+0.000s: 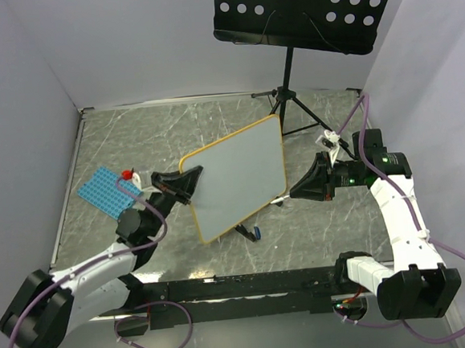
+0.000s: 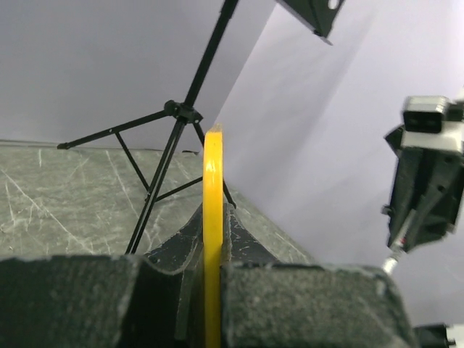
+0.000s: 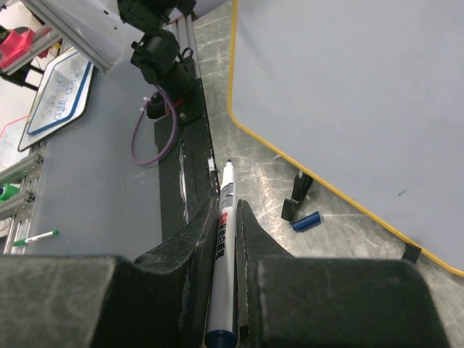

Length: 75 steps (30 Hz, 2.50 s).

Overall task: Write a sentence on the whiteboard
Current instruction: Put down the whiteboard on the whiteboard stand.

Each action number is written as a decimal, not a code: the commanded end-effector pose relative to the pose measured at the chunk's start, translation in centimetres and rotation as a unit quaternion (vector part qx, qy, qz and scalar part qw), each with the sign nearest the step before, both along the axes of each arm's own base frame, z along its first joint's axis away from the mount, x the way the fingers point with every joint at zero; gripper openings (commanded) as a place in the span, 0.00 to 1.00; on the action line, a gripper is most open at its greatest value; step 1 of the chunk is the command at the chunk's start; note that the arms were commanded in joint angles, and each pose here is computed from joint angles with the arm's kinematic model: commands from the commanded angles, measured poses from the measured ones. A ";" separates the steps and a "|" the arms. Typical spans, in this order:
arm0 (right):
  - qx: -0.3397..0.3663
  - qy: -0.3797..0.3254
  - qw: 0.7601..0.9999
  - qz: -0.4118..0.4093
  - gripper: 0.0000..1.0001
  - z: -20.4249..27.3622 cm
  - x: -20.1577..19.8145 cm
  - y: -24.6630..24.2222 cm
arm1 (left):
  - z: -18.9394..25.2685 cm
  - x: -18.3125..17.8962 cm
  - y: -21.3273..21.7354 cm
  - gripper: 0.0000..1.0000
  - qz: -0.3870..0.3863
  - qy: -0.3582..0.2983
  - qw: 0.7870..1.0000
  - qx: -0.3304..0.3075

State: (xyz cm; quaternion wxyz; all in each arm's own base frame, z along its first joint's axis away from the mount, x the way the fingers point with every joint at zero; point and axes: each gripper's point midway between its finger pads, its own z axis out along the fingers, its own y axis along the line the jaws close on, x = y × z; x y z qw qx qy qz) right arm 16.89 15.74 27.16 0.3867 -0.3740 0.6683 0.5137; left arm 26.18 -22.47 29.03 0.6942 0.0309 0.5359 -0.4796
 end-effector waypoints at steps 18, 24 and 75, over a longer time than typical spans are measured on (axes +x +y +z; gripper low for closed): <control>0.019 -0.019 1.000 0.010 0.00 0.2 0.4 0.1 | -2.6 -4.6 2.2 0.02 0.018 -0.018 0.999 -0.028; 0.018 -0.018 1.000 0.012 0.00 0.1 0.3 0.1 | -5.1 -4.0 1.9 0.06 0.022 0.002 1.000 -0.006; 0.023 -0.017 0.999 0.018 0.00 0.0 0.1 0.2 | -4.2 -0.9 1.1 0.01 -0.048 0.002 0.992 0.119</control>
